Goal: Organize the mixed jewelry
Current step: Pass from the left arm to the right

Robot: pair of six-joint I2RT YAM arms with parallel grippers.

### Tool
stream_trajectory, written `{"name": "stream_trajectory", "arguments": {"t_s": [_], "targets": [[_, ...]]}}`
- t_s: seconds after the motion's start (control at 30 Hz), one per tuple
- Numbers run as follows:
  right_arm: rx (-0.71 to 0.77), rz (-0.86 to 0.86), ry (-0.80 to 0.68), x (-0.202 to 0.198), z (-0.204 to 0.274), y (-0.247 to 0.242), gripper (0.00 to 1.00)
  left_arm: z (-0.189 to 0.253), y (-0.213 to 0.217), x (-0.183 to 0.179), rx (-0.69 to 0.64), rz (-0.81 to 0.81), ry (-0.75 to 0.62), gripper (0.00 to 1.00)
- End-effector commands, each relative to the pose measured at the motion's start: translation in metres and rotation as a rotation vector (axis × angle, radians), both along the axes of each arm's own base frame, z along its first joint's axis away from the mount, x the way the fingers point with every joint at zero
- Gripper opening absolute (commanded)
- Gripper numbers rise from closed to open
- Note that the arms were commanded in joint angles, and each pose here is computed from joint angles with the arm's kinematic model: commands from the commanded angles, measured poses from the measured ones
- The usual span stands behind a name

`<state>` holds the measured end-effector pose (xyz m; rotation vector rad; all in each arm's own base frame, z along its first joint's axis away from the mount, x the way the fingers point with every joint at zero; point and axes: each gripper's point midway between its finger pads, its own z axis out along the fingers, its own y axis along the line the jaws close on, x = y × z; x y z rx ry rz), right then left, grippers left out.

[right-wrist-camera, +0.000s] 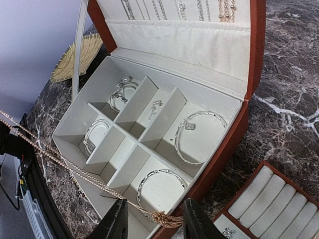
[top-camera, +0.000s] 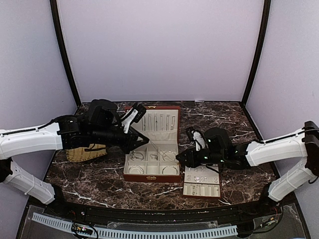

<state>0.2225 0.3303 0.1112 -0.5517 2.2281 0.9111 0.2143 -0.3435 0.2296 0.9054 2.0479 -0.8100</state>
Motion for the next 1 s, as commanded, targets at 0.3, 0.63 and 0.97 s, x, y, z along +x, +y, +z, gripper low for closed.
{"name": "stream_trajectory", "arguments": {"t_s": [0.3,0.63,0.97], "targets": [[-0.025,-0.011,0.021,-0.004,-0.018,-0.001,0.34,0.001,0.009,0.0,-0.004,0.036,0.0,0.0],[-0.098,0.007,0.037,-0.007,-0.041,0.006,0.26,0.002,0.009,0.0,-0.008,0.038,0.003,0.0],[-0.154,-0.053,0.03,-0.004,-0.04,-0.005,0.06,-0.005,0.014,0.004,0.017,0.068,0.012,0.0]]}}
